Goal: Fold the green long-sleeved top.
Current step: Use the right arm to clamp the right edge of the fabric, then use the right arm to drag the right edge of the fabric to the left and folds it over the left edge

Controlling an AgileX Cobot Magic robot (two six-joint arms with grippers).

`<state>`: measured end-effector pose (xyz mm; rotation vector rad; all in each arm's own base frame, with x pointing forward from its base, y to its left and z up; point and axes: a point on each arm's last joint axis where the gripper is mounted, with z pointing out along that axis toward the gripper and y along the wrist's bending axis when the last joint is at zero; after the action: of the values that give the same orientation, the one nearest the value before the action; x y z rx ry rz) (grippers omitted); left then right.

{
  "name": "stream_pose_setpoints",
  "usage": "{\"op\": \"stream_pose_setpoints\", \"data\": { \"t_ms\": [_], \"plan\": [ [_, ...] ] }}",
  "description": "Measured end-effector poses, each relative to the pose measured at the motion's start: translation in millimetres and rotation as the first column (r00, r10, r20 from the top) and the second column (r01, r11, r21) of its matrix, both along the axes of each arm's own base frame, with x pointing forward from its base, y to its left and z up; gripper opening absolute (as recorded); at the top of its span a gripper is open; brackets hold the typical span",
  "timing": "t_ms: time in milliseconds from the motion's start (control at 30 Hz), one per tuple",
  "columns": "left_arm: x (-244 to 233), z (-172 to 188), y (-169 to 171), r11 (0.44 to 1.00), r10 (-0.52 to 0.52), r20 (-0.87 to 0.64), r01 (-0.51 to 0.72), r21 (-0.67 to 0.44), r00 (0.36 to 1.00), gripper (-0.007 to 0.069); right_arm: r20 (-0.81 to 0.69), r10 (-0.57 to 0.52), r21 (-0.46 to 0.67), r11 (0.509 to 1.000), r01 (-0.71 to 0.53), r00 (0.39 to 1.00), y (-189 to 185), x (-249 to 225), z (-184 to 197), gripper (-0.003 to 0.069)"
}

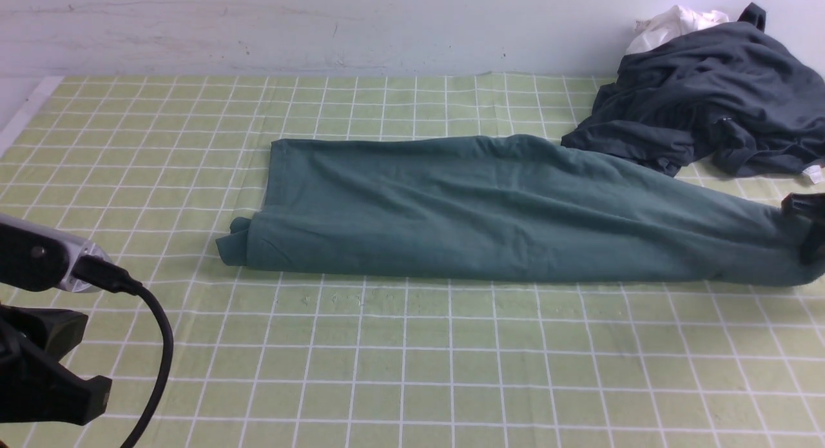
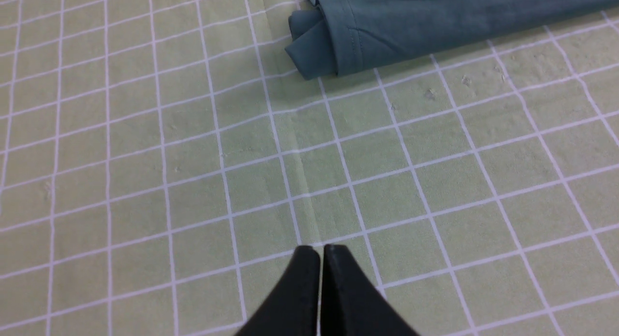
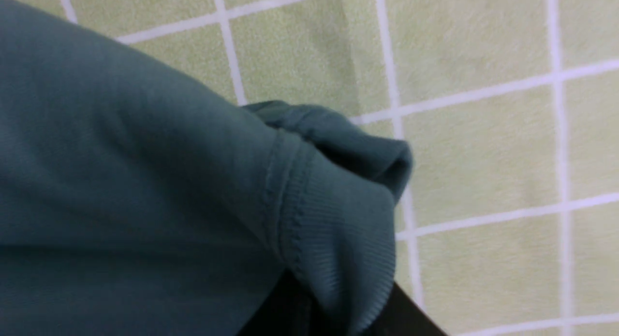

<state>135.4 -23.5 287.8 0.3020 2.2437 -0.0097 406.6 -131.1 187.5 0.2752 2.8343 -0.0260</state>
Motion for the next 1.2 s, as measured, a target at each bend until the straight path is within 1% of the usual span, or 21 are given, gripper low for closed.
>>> {"op": "stream_pose_setpoints", "data": {
  "t_ms": [33,100,167,233,267,300,333,367,433,533,600,633,667,767,833,900,1000,1067,1133,1200],
  "plan": [
    [0,0,0,1.0,0.0,0.0,0.0,0.001,1.0,-0.0004,0.003,0.013,-0.027,1.0,-0.013,1.0,-2,0,7,0.0031],
    [0,0,0,1.0,0.0,0.0,0.0,0.001,1.0,-0.0004,0.013,0.038,-0.117,0.992,-0.036,0.999,-12,0,33,0.0017],
    [0,0,0,1.0,0.0,0.001,0.0,0.001,1.0,-0.0004,0.045,0.018,-0.2,0.98,-0.009,0.999,-25,1,68,0.0016],
    [0,0,0,1.0,0.0,0.001,0.0,-0.001,1.0,-0.0004,0.101,-0.018,-0.217,0.975,0.04,0.995,-29,1,100,0.0016],
    [0,0,0,1.0,0.0,0.002,0.0,-0.001,1.0,-0.0004,0.134,-0.037,-0.205,0.977,0.064,0.99,-28,2,115,0.0016],
    [0,0,0,1.0,0.0,0.003,0.0,-0.003,1.0,-0.0004,0.137,-0.041,-0.196,0.978,0.067,0.99,-26,1,118,0.0016],
    [0,0,0,1.0,0.0,0.004,0.0,-0.008,1.0,-0.0004,0.186,-0.045,-0.161,0.984,0.075,0.982,-19,3,139,0.0016],
    [0,0,-1,1.0,0.0,0.005,0.0,-0.011,1.0,-0.0004,0.216,-0.037,-0.124,0.99,0.065,0.976,-10,5,149,0.0016],
    [0,1,-1,1.0,0.0,0.005,0.0,-0.015,1.0,-0.0004,0.302,0.011,-0.041,0.999,0.002,0.953,22,14,174,0.0016],
    [0,1,-1,1.0,0.0,0.005,0.0,-0.016,1.0,-0.0004,0.366,0.104,0.068,0.988,-0.139,0.925,80,25,187,0.0016],
    [0,1,-1,1.0,0.001,0.005,0.0,-0.017,1.0,-0.0004,0.382,0.197,0.13,0.956,-0.264,0.903,129,29,187,0.0016],
    [0,1,-1,1.0,0.0,0.005,0.0,-0.017,1.0,-0.0004,0.383,0.209,0.134,0.951,-0.278,0.9,134,29,187,0.0016],
    [0,1,-1,1.0,0.0,0.005,0.0,-0.017,1.0,-0.0004,0.392,0.271,0.158,0.922,-0.354,0.879,164,30,185,0.0016],
    [0,1,-1,1.0,0.0,0.005,0.0,-0.017,1.0,-0.0004,0.424,0.397,0.194,0.838,-0.51,0.814,234,33,172,0.0016],
    [0,1,-1,1.0,0.0,0.005,0.0,-0.017,1.0,-0.0004,0.441,0.457,0.203,0.788,-0.582,0.773,278,34,157,0.0016],
    [0,1,-1,1.0,0.0,0.005,0.0,-0.017,1.0,-0.0004,0.443,0.495,0.207,0.755,-0.622,0.748,312,36,137,0.0016],
    [0,1,-1,1.0,0.0,0.005,0.0,-0.017,1.0,-0.0004,0.435,0.528,0.213,0.727,-0.653,0.729,345,39,108,0.0027],
    [0,1,-1,1.0,0.0,0.005,0.0,-0.017,1.0,-0.0004,0.443,0.545,0.205,0.712,-0.672,0.712,366,41,89,0.0057],
    [0,1,-1,1.0,0.0,0.005,0.0,-0.017,1.0,-0.0004,0.454,0.546,0.203,0.707,-0.678,0.705,376,44,77,0.0123],
    [0,1,-1,1.0,0.0,0.005,0.0,-0.017,1.0,-0.0004,0.47,0.531,0.212,0.707,-0.674,0.705,379,46,76,0.0192]
  ]
}}
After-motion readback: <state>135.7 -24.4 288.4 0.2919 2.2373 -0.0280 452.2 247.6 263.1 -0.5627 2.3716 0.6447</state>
